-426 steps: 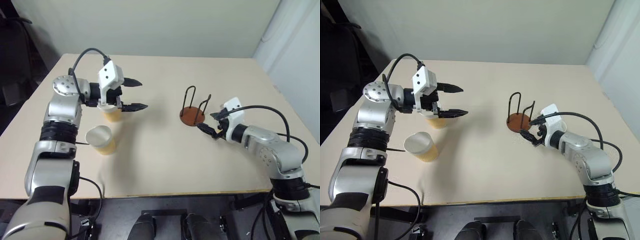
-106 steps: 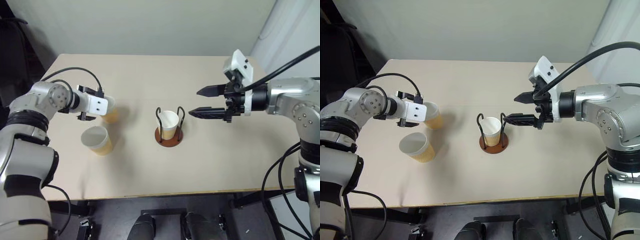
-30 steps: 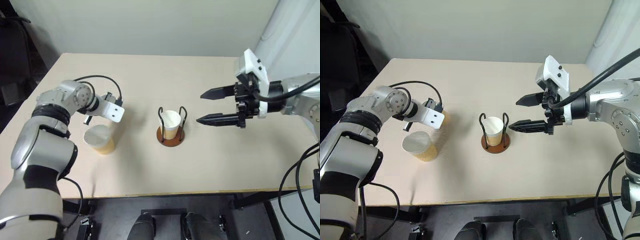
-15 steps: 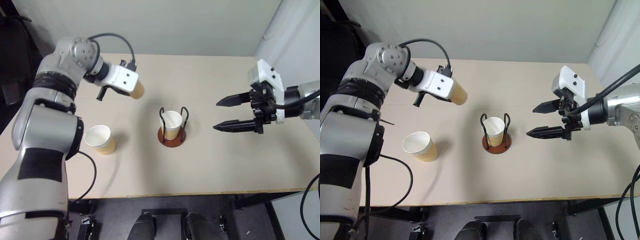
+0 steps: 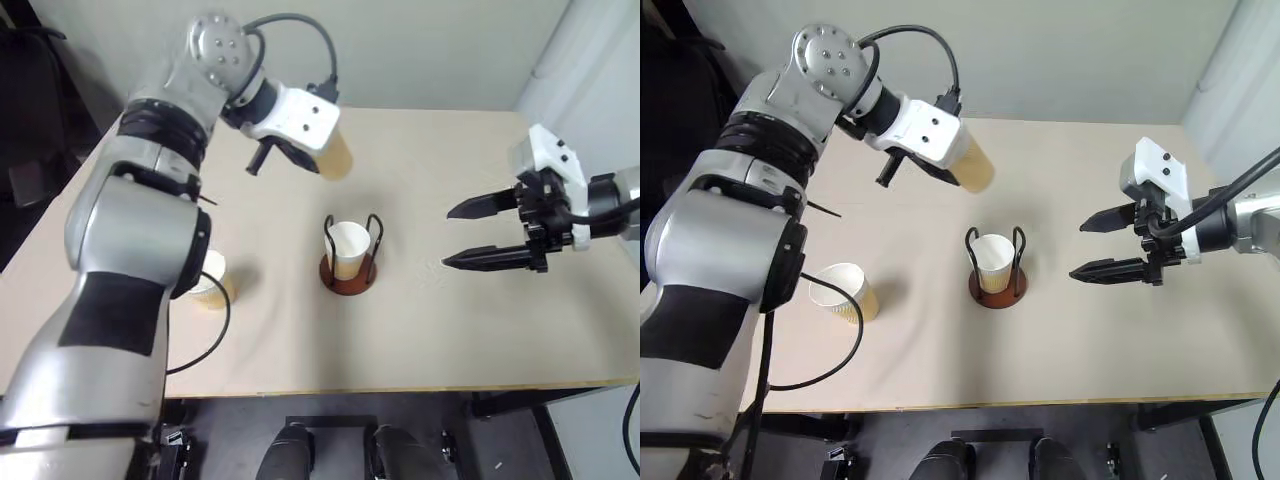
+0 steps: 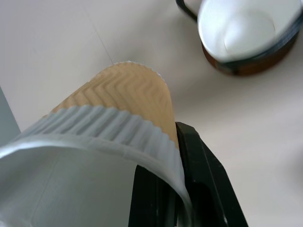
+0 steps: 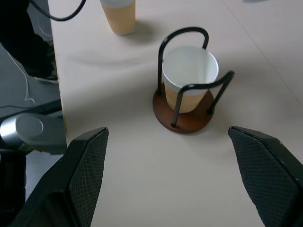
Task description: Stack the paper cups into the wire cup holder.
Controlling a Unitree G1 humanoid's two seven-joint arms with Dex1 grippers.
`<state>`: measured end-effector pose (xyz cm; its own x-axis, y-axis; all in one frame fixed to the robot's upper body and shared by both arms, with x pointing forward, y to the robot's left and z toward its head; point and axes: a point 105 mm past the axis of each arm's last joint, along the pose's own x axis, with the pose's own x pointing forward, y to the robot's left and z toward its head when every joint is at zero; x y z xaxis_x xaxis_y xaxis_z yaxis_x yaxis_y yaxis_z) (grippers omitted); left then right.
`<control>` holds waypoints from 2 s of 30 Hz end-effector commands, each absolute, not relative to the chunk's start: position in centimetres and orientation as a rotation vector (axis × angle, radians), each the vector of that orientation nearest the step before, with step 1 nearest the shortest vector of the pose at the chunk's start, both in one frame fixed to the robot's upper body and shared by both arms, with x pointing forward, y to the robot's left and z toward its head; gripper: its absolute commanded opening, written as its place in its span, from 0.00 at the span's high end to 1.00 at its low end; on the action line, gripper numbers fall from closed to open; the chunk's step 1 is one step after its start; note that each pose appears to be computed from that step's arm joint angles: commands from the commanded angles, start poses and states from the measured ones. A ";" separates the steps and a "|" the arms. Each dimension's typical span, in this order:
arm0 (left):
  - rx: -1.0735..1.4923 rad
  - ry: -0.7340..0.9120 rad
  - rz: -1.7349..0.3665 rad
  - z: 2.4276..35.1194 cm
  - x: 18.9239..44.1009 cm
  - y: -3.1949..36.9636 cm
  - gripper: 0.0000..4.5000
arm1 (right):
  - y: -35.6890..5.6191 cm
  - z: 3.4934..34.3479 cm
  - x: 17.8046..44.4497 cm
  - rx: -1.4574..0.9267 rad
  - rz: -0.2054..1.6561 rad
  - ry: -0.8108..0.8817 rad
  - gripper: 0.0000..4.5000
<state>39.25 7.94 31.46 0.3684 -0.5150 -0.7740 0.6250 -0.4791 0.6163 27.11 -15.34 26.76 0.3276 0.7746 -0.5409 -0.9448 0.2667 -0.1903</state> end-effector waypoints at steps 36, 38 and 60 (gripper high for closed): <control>1.764 0.052 -1.692 27.6 36.2 5.1 0.99 | -15.3 28.2 25.9 -0.555 1.168 0.328 0.08; 1.770 0.060 -1.709 27.4 36.1 5.1 0.99 | -15.3 28.2 25.9 -0.555 1.165 0.327 0.08; 1.890 0.028 -1.729 26.3 36.3 4.9 0.55 | -15.3 28.0 25.6 -0.544 1.148 0.326 0.08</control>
